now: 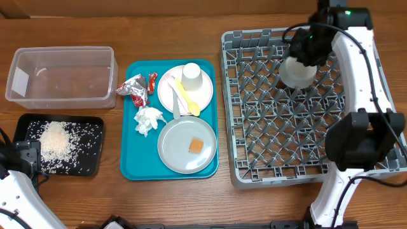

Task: Sort waste into correct bins and load items into the dishwasher rack
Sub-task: 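Lower the bowl upside down into the rack's back corner, then open the right gripper and raise it away from the bowl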

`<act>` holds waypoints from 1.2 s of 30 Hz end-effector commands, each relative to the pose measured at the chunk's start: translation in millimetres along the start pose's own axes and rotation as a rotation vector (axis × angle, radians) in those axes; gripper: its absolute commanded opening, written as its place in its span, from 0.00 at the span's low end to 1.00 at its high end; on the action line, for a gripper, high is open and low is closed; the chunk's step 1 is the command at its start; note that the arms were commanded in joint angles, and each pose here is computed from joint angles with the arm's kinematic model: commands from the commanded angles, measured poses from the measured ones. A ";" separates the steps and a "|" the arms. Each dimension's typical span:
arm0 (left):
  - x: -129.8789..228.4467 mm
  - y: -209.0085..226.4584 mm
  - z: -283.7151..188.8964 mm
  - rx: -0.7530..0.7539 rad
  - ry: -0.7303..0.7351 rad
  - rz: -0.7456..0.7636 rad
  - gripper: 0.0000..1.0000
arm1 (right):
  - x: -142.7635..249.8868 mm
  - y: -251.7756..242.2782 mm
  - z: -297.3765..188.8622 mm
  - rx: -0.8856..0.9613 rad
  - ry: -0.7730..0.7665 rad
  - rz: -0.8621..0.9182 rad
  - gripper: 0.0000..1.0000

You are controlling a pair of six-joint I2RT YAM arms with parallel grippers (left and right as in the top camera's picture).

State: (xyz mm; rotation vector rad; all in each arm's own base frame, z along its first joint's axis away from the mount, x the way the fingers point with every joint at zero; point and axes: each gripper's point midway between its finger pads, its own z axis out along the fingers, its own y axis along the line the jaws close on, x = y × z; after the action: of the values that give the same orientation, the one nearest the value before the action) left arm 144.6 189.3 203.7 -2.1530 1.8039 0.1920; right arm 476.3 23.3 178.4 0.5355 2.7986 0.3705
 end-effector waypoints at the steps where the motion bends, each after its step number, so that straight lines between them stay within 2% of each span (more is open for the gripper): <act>1: -4.6 -2.6 -4.9 0.013 -0.014 -0.020 1.00 | -4.3 27.7 -69.0 -0.117 -0.117 -0.048 0.89; 2: -4.6 -2.6 -4.9 0.013 -0.014 -0.020 1.00 | 0.4 35.8 -76.0 -0.157 -0.112 -0.072 0.92; 6: -4.6 -2.6 -4.9 0.013 -0.014 -0.020 1.00 | 24.8 73.1 -95.1 -0.331 -0.062 -0.191 0.93; 8: -4.6 -2.6 -4.9 0.013 -0.014 -0.020 1.00 | 40.6 94.7 -98.9 -0.421 -0.014 -0.239 1.00; 9: -4.6 -2.6 -4.9 0.013 -0.014 -0.020 1.00 | 47.6 103.2 -99.7 -0.450 0.007 -0.253 1.00; 13: -4.6 -2.6 -4.9 0.013 -0.014 -0.020 1.00 | 71.9 133.3 -94.3 -0.479 0.054 -0.324 1.00; 16: -4.6 -2.6 -4.9 0.013 -0.014 -0.020 1.00 | 72.8 144.1 -86.8 -0.419 0.005 -0.380 1.00; 20: -4.6 -2.6 -4.9 0.013 -0.014 -0.020 1.00 | 49.8 120.9 -75.2 -0.190 -0.118 -0.379 1.00; 23: -4.6 -2.6 -4.9 0.013 -0.014 -0.020 1.00 | 23.2 81.8 -76.3 -0.033 -0.193 -0.212 1.00; 28: -4.6 -2.6 -4.9 0.013 -0.014 -0.020 1.00 | -9.8 20.8 -86.5 0.091 -0.258 -0.081 1.00; 36: -4.6 -2.6 -4.9 0.013 -0.014 -0.020 1.00 | -27.6 -72.0 -104.1 0.205 -0.252 0.094 1.00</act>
State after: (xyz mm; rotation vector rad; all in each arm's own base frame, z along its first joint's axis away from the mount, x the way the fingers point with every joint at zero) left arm 144.7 189.2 203.7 -2.1530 1.8040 0.1915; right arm 449.0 -51.7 253.1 0.6494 2.6238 0.0824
